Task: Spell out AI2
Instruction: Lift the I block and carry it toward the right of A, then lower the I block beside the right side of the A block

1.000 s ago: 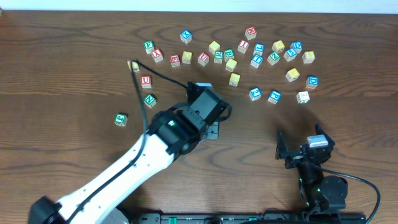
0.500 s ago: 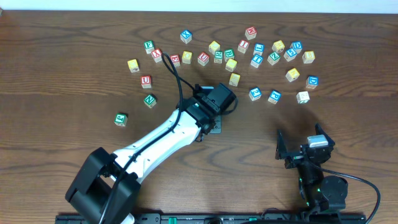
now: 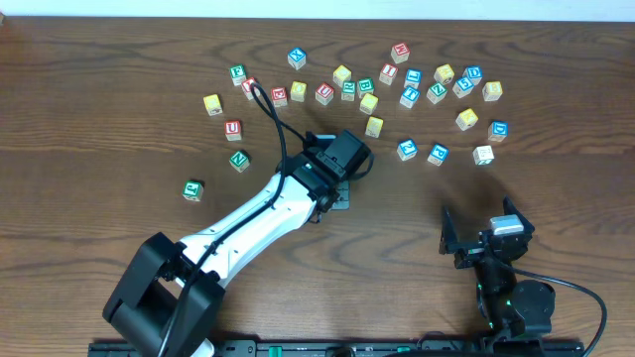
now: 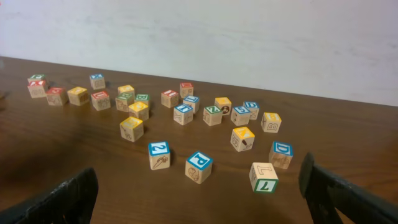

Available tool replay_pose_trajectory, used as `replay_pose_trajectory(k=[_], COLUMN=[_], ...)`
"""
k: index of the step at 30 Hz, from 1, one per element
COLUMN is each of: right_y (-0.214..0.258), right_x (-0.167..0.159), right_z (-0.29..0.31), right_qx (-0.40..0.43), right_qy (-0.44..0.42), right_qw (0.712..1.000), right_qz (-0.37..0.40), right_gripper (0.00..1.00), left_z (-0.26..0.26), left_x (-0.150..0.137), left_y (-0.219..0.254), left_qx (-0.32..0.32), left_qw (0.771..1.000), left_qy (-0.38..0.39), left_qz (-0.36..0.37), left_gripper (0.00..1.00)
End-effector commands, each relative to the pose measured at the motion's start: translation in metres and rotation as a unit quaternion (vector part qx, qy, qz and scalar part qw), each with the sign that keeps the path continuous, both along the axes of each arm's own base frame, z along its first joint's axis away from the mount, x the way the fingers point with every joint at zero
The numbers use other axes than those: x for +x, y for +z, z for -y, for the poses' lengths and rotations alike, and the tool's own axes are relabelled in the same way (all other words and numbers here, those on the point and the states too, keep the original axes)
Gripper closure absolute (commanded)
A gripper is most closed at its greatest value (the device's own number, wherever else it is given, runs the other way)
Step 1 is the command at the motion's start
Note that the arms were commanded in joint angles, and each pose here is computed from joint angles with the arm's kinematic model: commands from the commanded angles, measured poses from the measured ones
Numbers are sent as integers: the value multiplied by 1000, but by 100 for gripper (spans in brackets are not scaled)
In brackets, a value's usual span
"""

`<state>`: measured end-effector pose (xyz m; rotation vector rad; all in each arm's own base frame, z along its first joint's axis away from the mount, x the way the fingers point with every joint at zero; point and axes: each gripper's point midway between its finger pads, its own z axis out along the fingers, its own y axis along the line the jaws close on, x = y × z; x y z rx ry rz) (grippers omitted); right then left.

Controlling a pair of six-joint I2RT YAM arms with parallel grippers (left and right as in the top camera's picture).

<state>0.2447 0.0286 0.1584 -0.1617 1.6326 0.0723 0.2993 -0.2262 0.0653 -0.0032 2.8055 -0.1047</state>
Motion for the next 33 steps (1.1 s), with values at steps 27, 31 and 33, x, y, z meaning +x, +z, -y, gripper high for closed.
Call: replay_pose_trajectory(k=[27,31,33], right_y=[-1,-1,-1], right_x=[0,0,0], right_z=[2,2,2], right_qx=[6,6,6], right_qy=[-6,-6,-6], right_qw=[1000,1000,1000], right_qz=[-2,-2,-2], right_gripper=[1,1,1], left_z=[-26,-26,-26], left_x=[3,3,3], left_y=[-35,-39,-39], left_qx=[22,21,21], left_qw=[1000,1000,1000], left_qy=[13,10,9], left_qz=[4,7,7], left_gripper=[92,92,92])
